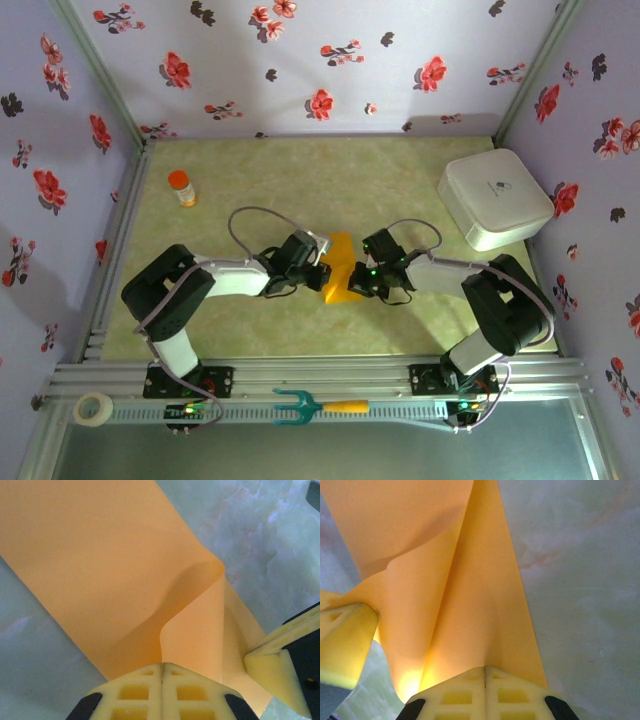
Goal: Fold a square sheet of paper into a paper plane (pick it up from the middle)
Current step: Fold the triangle a second time at the center of the table.
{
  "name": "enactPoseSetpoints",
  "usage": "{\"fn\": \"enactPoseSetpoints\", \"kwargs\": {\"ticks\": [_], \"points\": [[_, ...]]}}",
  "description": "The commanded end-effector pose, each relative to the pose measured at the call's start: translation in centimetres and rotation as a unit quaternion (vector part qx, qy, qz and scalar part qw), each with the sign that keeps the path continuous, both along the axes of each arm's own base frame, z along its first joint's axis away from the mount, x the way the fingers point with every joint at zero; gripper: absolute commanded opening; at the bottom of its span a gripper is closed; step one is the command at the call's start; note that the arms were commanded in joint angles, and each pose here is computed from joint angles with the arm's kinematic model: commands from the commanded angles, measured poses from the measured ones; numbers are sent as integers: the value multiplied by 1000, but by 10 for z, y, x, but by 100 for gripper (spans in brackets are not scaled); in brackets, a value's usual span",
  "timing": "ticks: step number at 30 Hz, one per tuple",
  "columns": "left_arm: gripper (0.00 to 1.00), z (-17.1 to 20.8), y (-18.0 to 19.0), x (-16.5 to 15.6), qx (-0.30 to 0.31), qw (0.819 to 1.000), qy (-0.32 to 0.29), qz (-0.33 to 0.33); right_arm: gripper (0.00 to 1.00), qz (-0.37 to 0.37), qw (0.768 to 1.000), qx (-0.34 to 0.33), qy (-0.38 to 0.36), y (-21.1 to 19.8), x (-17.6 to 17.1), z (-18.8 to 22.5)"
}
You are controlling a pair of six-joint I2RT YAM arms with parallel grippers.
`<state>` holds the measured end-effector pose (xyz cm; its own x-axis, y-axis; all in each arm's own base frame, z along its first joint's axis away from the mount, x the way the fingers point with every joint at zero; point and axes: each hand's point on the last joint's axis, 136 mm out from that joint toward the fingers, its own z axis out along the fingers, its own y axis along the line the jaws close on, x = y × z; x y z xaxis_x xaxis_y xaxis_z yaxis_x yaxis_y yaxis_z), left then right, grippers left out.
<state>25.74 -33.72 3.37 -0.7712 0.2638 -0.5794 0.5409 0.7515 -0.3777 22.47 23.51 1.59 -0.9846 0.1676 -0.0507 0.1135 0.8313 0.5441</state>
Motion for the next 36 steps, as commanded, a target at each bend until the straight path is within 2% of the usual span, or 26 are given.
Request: {"fn": "enactPoseSetpoints", "kwargs": {"ticks": [1,26,31,36], "points": [[4,-5,3,7,17,1000,-10,0,4,-2,999,-36,23,-15,-9,-11],[5,0,2,13,15,999,-37,-6,4,-2,999,-36,26,-15,-10,-13],[4,0,10,15,28,999,-44,10,4,-3,999,-36,25,-16,-10,-13],[4,-1,7,13,28,998,-47,-8,4,-4,999,-34,25,-15,-9,-13]]}}
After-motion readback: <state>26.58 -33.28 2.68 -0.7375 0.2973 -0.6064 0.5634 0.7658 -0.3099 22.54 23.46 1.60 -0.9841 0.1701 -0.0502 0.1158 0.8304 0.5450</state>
